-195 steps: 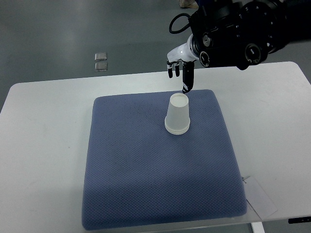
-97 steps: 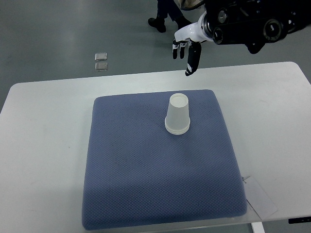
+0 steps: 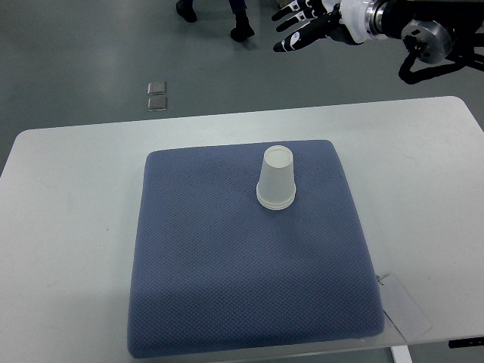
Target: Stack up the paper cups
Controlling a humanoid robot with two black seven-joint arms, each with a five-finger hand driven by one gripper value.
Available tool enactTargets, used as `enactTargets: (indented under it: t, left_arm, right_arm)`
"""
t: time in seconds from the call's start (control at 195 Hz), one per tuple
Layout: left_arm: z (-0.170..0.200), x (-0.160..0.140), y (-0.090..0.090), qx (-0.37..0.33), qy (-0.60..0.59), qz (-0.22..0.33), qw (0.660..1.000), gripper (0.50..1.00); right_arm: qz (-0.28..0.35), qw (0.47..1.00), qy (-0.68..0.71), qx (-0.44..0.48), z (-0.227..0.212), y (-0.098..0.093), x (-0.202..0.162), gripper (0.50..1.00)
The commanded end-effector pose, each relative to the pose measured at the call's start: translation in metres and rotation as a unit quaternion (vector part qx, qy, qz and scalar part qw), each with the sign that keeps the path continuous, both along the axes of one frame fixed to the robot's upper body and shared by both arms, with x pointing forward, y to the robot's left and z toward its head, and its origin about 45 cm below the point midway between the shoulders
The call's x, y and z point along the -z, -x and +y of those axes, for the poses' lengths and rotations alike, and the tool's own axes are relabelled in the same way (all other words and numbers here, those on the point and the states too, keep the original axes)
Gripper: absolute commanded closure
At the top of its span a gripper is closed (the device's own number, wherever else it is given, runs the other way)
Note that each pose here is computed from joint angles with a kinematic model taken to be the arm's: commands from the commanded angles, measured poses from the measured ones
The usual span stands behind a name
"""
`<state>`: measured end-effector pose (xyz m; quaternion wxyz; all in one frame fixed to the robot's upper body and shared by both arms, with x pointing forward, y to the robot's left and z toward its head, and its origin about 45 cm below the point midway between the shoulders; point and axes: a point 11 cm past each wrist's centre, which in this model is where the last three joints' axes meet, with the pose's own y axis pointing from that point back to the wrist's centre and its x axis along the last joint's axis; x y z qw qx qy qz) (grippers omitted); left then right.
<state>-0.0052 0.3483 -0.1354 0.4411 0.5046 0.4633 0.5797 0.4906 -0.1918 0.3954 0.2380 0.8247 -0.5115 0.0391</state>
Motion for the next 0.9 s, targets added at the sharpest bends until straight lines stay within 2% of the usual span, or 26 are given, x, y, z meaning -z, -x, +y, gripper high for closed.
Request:
enactTargets:
  t: [0.0,0.118,0.267,0.313,0.359,0.483,0.693,0.796,0.893]
  left_arm:
    - [0.0,0.0,0.0,0.0,0.0,0.0,1.0,0.5]
    - [0.0,0.0,0.0,0.0,0.0,0.0,1.0,0.5]
    - [0.0,0.0,0.0,0.0,0.0,0.0,1.0,0.5]
    - [0.0,0.0,0.0,0.0,0.0,0.0,1.0,0.5]
    - [0.0,0.0,0.001,0.0,0.0,0.001,1.0,0.5]
    - [0.0,0.0,0.0,0.0,0.0,0.0,1.0,0.5]
    - [0.0,0.0,0.0,0.0,0.0,0.0,1.0,0.5]
    - [0.0,0.0,0.001,0.0,0.0,0.001,1.0,0.5]
    - [0.0,0.0,0.0,0.0,0.0,0.0,1.0,0.5]
  right_arm:
    - [-0.004,0.996,-0.084,0.039,-0.012,-0.01,0.01,0.713]
    - [0.003,0.983,-0.162,0.09,-0.032,-0.019,0.037,0.713]
    - [0.032,0.961,-0.236,0.142,-0.052,-0.018,0.074,0.711]
    - [0.04,0.952,-0.26,0.157,-0.057,-0.018,0.086,0.703]
    - [0.047,0.939,-0.293,0.174,-0.061,-0.016,0.099,0.675]
    - [0.062,0.908,-0.36,0.206,-0.071,-0.01,0.126,0.652]
    - [0.069,0.867,-0.449,0.206,-0.066,0.001,0.156,0.638]
    - [0.071,0.854,-0.48,0.19,-0.062,0.01,0.171,0.601]
    - [0.07,0.847,-0.498,0.175,-0.063,0.018,0.181,0.587]
